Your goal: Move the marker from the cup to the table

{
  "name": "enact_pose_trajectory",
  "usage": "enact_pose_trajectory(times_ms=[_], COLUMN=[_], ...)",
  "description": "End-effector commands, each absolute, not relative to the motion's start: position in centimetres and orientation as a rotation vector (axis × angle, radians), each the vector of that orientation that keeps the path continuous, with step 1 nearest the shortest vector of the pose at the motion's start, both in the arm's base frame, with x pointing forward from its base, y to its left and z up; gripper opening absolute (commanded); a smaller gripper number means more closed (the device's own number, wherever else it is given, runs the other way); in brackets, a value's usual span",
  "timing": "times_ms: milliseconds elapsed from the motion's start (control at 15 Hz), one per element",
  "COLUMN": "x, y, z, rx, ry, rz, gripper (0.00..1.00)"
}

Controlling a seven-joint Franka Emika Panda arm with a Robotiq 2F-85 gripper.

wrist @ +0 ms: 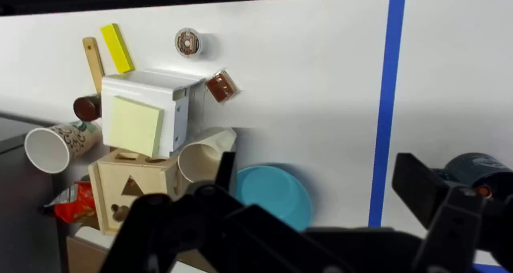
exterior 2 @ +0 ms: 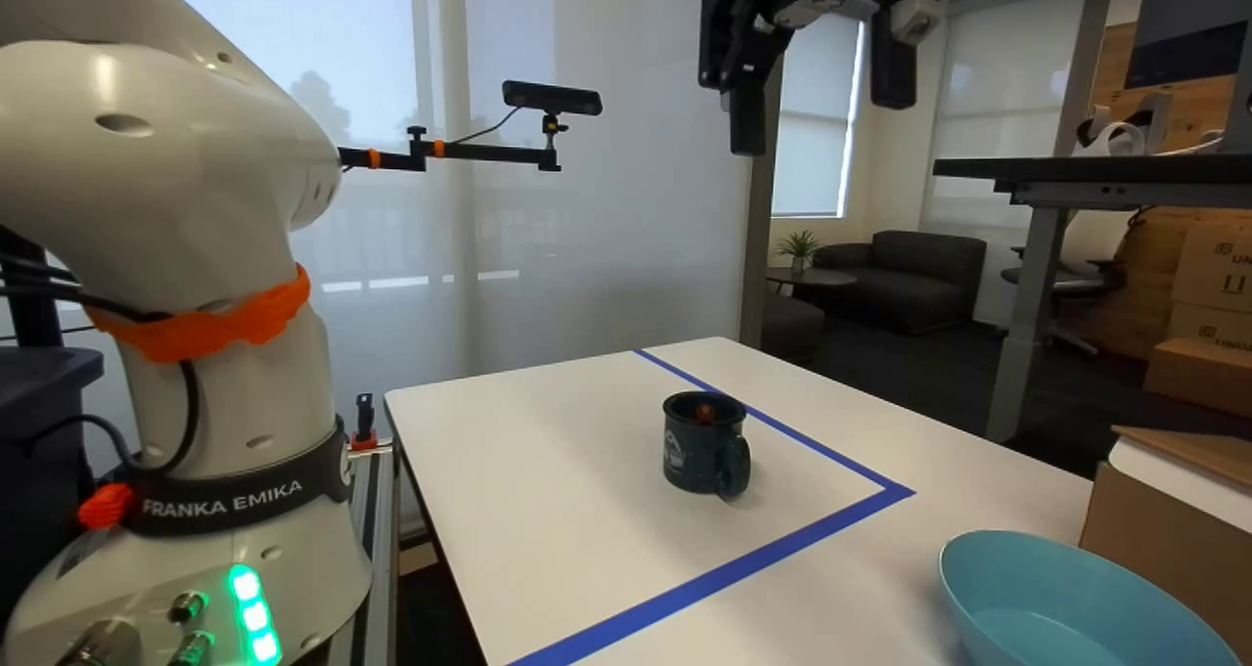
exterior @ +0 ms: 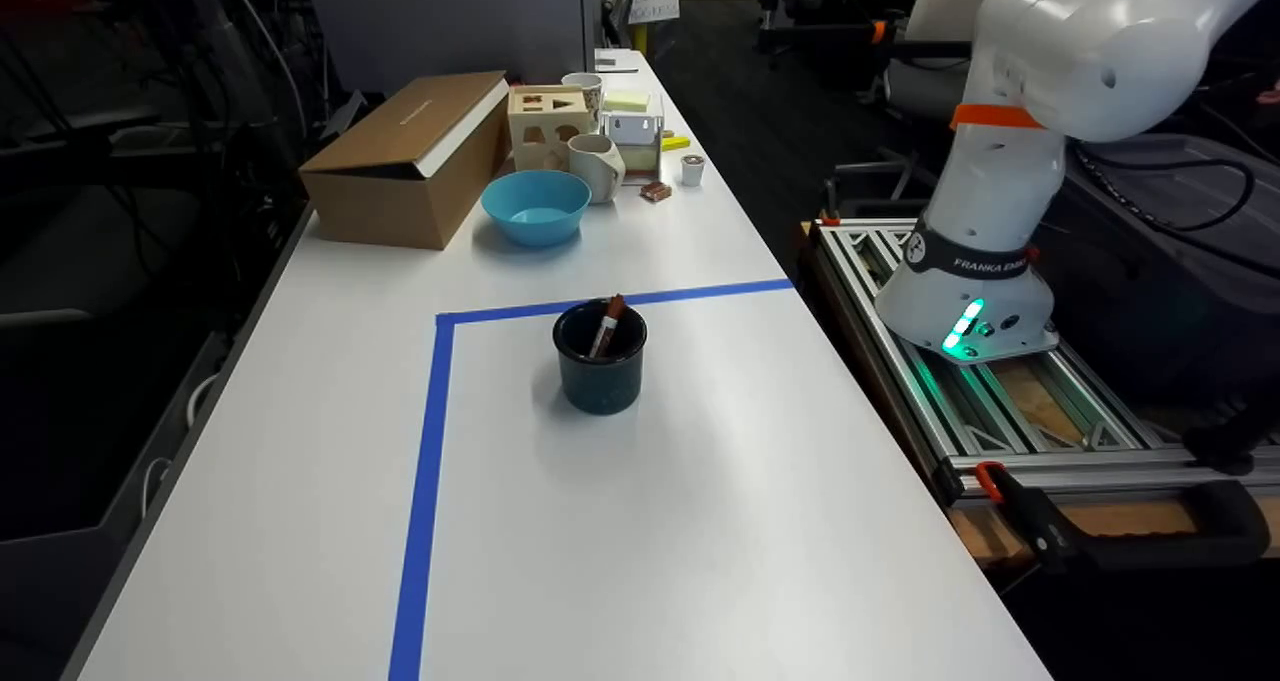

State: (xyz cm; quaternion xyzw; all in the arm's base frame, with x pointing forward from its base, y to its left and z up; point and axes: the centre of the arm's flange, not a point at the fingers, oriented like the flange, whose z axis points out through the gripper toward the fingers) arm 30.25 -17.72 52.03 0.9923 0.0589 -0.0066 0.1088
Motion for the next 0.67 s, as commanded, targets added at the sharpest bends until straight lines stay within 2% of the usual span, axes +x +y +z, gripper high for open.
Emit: enact_pose_trajectory(times_ms=[0, 600], x=[33.5, 41.8], y=[-17.2, -13.1], z=[51.2, 46.6], rx=[2.879, 2.812], ry=[0.365, 0.791], rz=[-0.022, -0.120], gripper=[1.00, 1.00])
